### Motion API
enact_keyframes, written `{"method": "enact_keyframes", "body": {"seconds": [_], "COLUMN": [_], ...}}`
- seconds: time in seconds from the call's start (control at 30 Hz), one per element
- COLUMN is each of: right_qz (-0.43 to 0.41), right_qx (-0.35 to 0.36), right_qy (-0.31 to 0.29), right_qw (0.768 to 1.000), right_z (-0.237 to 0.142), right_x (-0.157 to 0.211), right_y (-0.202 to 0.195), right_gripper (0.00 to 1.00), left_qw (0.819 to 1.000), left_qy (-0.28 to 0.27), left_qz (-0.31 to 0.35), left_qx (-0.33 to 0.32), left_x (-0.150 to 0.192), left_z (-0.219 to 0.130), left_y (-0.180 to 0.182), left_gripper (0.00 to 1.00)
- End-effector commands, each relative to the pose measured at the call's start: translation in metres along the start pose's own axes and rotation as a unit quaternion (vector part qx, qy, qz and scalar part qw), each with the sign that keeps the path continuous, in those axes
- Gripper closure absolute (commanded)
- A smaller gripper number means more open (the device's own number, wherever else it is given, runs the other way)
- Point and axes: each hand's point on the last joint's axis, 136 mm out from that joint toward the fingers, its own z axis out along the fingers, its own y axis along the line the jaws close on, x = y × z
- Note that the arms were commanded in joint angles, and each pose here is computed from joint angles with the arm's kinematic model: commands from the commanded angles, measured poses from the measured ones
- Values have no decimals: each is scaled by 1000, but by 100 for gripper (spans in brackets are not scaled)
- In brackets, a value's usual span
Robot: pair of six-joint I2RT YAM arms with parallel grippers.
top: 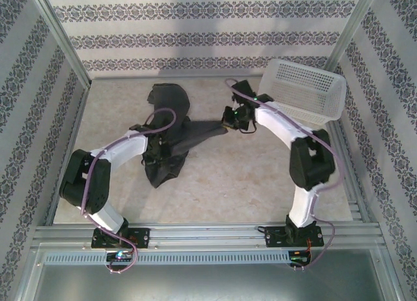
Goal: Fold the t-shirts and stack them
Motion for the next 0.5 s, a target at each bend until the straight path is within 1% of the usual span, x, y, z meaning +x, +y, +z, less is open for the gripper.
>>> {"method": "enact_keyframes", "body": {"seconds": [0.0, 0.1, 0.17, 0.2, 0.3, 0.37, 0.4, 0.47], "right_qz": [34, 44, 34, 25, -38, -100, -126, -188], "right_qx": [41, 37, 15, 3, -50, -111, -142, -207], "right_qy": [-92, -135, -149, -148, -147, -135, -124, -75], "right_qw": [994, 989, 988, 989, 987, 979, 974, 957], "right_z": [-57, -94, -108, -110, -115, -114, -113, -105], "right_x": [-27, -27, -20, -13, 11, 36, 48, 82], "right_y": [-27, -33, -26, -22, 12, 50, 69, 113], "right_gripper": [100, 100, 100, 100, 100, 100, 100, 100], "left_qw": [996, 991, 986, 984, 976, 967, 962, 948], "left_qy": [-80, -127, -161, -174, -213, -249, -267, -308], "left_qz": [18, 32, 37, 38, 34, 29, 25, 16], "left_qx": [-34, -19, -16, -18, -21, -34, -44, -77], "left_x": [-63, -109, -136, -145, -171, -187, -192, -202], "left_z": [-11, -28, -43, -49, -75, -99, -110, -138], "left_y": [0, -27, -40, -42, -44, -33, -25, -3], "left_gripper": [100, 100, 100, 100, 100, 100, 100, 100]}}
